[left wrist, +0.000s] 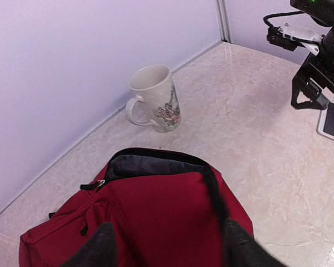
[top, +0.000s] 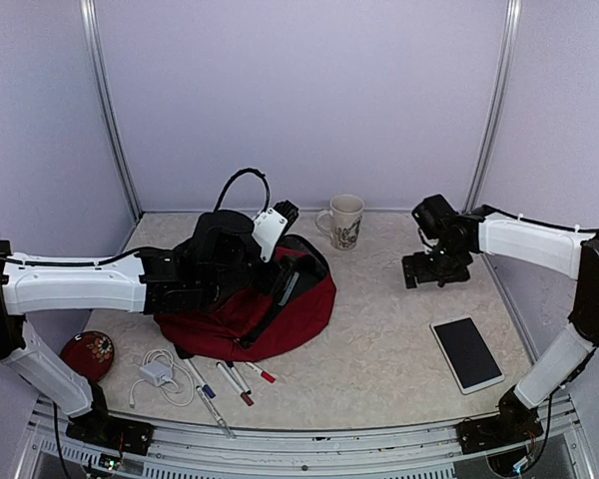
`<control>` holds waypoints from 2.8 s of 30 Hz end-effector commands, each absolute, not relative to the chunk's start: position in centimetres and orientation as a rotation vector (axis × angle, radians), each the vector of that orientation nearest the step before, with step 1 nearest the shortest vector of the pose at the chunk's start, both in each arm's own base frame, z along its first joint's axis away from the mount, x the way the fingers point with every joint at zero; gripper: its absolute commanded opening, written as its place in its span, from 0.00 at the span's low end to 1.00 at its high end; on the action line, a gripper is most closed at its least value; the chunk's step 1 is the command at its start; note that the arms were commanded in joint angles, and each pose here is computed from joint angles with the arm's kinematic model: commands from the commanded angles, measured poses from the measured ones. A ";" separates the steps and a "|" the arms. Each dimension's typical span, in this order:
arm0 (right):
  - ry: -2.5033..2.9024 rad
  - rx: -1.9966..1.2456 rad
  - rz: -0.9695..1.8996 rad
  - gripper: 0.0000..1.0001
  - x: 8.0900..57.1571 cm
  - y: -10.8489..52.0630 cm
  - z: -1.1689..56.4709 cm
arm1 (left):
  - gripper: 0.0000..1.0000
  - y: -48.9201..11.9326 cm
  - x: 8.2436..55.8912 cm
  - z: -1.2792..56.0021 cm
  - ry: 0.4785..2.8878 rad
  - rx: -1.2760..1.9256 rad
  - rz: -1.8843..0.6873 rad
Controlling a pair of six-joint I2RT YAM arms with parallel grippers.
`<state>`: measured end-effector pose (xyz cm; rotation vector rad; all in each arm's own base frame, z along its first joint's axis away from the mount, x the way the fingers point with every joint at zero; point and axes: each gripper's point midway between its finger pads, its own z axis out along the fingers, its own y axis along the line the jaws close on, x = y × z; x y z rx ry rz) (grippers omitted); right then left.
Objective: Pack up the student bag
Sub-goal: Place the largest pocket in the student bag, then move the iPad to the center of the board.
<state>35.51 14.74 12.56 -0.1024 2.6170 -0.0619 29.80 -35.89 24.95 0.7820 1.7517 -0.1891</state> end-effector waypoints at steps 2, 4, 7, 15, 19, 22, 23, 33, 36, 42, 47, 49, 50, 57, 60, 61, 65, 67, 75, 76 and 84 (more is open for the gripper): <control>2.761 0.147 0.067 1.00 29.7 6.6 8.5 | 0.91 -39.3 26.5 23.6 1.710 0.896 -0.277; 2.749 0.247 0.268 1.00 29.0 5.4 7.7 | 0.99 -40.6 25.1 23.6 1.680 0.937 -0.294; 2.751 0.382 0.288 1.00 28.1 2.9 6.2 | 0.99 -42.6 22.8 23.5 1.650 0.995 -0.334; 2.849 0.460 0.122 1.00 27.5 -0.3 2.4 | 0.99 -47.0 18.1 19.2 1.682 1.135 -0.448; 2.881 0.406 0.398 0.99 27.0 3.0 1.8 | 0.99 -48.0 16.9 16.7 1.707 1.195 -0.459; 2.890 0.366 0.525 0.94 26.4 5.0 2.3 | 0.99 -48.5 16.5 15.0 1.729 1.221 -0.472; 2.889 0.352 0.558 0.91 26.3 5.7 2.6 | 0.98 -48.7 16.4 14.4 1.737 1.232 -0.472; 2.900 -0.029 0.950 0.80 24.0 21.5 4.0 | 0.96 -49.2 16.5 11.7 1.759 1.281 -0.450; 2.930 -0.192 0.893 0.82 23.6 24.7 5.0 | 0.95 -48.5 16.8 11.4 1.780 1.270 -0.452; 2.898 0.018 0.494 0.97 25.5 18.4 6.9 | 0.91 -48.5 16.1 10.3 1.791 1.297 -0.474; 2.846 0.433 0.255 1.00 24.8 10.0 6.1 | 0.90 -50.3 15.5 9.5 1.778 1.338 -0.478; 2.777 0.570 0.235 1.00 24.4 7.7 6.4 | 0.91 -51.2 15.3 9.0 1.775 1.361 -0.474; 2.735 0.654 0.226 1.00 24.1 6.5 6.5 | 0.90 -51.6 15.3 8.7 1.776 1.373 -0.472; 2.551 1.179 0.096 1.00 20.3 1.6 5.9 | 0.91 -53.9 14.7 7.5 1.771 1.407 -0.503; 2.568 1.315 -0.037 1.00 18.6 0.5 4.7 | 0.91 -54.5 14.3 7.1 1.766 1.426 -0.518; 2.593 1.327 -0.055 1.00 18.4 0.6 4.3 | 0.91 -54.6 14.2 7.0 1.765 1.429 -0.520; 2.664 1.416 -0.065 1.00 17.6 1.4 2.9 | 0.91 -54.8 13.8 7.0 1.757 1.446 -0.534; 2.700 1.436 0.009 1.00 17.6 2.5 1.8 | 0.91 -54.9 13.5 7.1 1.746 1.455 -0.543; 2.702 1.489 0.365 0.86 17.3 6.8 0.5 | 0.99 -55.9 10.6 6.7 1.599 1.558 -0.509; 2.696 1.497 0.413 0.84 17.2 7.6 0.5 | 0.99 -56.1 10.5 6.5 1.593 1.562 -0.514; 2.767 1.399 0.596 0.82 17.8 15.1 1.3 | 0.99 -55.0 11.6 2.6 1.626 1.583 -0.381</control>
